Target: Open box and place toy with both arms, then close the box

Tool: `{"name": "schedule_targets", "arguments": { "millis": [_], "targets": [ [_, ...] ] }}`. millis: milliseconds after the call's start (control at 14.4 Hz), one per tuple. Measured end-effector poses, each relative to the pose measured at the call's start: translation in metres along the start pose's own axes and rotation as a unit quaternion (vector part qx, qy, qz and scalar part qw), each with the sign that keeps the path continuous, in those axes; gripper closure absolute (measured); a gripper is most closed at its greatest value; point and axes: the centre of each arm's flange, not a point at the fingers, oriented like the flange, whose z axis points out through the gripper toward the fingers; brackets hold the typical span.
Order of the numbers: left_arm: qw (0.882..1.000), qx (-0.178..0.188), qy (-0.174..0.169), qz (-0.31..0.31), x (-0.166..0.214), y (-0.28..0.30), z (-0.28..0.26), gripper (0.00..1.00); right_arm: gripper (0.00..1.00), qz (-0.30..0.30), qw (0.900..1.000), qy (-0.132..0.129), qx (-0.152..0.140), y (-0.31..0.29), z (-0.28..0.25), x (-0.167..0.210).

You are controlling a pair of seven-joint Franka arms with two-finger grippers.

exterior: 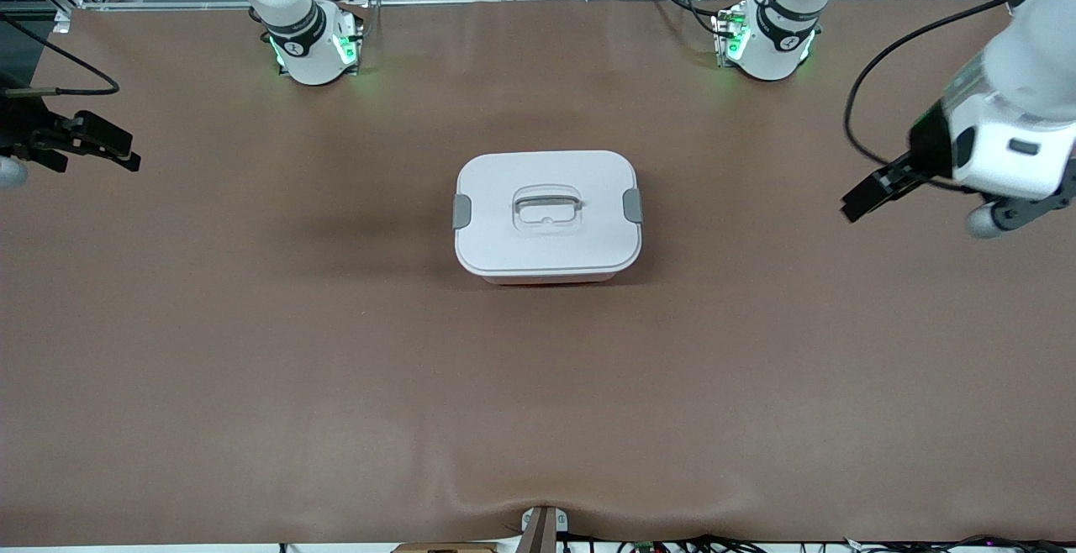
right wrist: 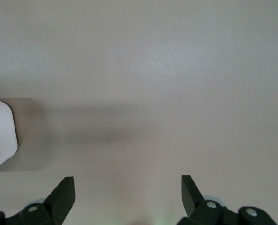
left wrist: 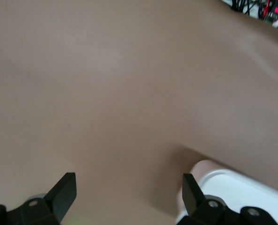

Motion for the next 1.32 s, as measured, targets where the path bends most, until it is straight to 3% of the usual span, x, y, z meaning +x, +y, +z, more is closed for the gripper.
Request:
{"name": "schedule_targets", "arguments": {
  "millis": [278, 625, 1320],
  "targets": [
    [0.995, 0.018, -0.006, 0.099, -0.009, -0.04, -0.007, 0.0, 0.0, 0.0, 1.0, 0.001, -0.001, 0.0, 0.0, 0.0],
    [0.987, 0.02, -0.016, 0.157, -0.029, -0.076, -0.008, 0.0, 0.0, 0.008, 1.0, 0.002, -0.001, -0.004, -0.001, 0.0],
    [0.984, 0.005, 0.01, 0.177, -0.072, -0.102, -0.013, 0.0, 0.0, 0.013, 1.0, 0.002, 0.0, -0.005, -0.001, 0.001]
  ]
}}
